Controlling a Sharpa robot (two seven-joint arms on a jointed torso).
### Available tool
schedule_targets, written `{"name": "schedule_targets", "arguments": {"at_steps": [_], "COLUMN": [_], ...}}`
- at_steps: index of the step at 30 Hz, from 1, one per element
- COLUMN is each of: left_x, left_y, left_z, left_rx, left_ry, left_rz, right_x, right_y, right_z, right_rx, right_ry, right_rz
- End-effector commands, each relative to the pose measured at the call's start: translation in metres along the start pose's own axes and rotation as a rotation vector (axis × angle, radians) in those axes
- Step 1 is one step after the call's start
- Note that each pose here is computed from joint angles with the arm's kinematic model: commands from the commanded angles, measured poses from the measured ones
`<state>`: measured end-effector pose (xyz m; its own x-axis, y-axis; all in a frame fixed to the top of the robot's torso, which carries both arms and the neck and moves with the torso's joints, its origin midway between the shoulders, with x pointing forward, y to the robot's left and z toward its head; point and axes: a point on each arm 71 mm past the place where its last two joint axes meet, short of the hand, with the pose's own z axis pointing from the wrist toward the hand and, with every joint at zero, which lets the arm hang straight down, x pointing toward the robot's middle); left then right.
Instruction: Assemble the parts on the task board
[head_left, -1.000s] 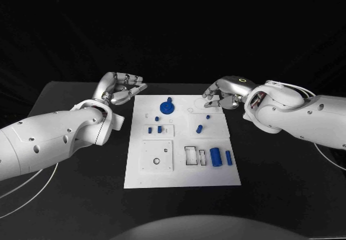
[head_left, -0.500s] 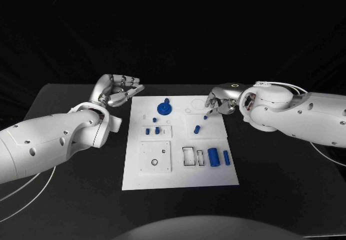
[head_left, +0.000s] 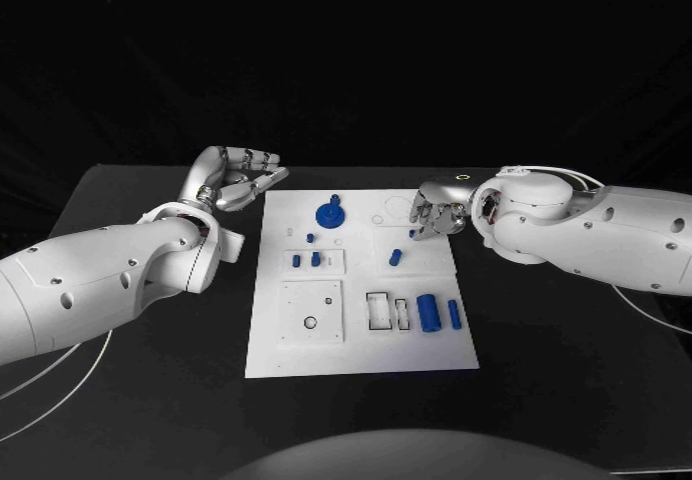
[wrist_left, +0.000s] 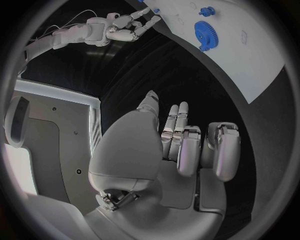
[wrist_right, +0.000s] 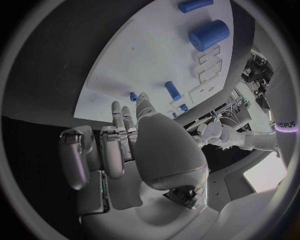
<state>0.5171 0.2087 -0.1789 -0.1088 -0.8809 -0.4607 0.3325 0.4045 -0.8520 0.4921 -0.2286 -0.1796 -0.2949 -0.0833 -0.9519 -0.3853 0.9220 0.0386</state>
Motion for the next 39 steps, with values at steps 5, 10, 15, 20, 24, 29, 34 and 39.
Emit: {"name": "schedule_targets", "arguments": {"at_steps": [5, 10, 15, 20, 24, 29, 34, 39], "left_x": [0.0031, 0.0033, 0.0028, 0.0024, 0.0023, 0.0026, 0.0028, 0.0027], "left_y": [-0.0022, -0.0023, -0.0017, -0.0012, -0.0008, -0.0007, -0.0007, -0.0006], "left_z": [0.0008, 0.0008, 0.0009, 0.0009, 0.0008, 0.001, 0.0012, 0.0012], "left_rx": [0.019, 0.019, 0.016, 0.013, 0.011, 0.008, 0.008, 0.007], "left_ry": [0.017, 0.019, 0.021, 0.024, 0.026, 0.028, 0.029, 0.028], "left_rz": [-0.001, 0.002, 0.005, 0.005, 0.005, 0.002, 0.002, 0.002], "right_x": [0.005, 0.008, 0.012, 0.013, 0.013, 0.013, 0.013, 0.013], "right_y": [-0.001, 0.0, 0.003, 0.004, 0.005, 0.008, 0.009, 0.01], "right_z": [0.001, 0.002, 0.004, 0.004, 0.005, 0.006, 0.008, 0.008], "right_rx": [0.021, 0.018, 0.013, 0.005, -0.001, -0.008, -0.01, -0.01], "right_ry": [0.056, 0.065, 0.065, 0.053, 0.046, 0.044, 0.046, 0.043], "right_rz": [-0.027, -0.028, -0.023, -0.018, -0.016, -0.016, -0.017, -0.011]}}
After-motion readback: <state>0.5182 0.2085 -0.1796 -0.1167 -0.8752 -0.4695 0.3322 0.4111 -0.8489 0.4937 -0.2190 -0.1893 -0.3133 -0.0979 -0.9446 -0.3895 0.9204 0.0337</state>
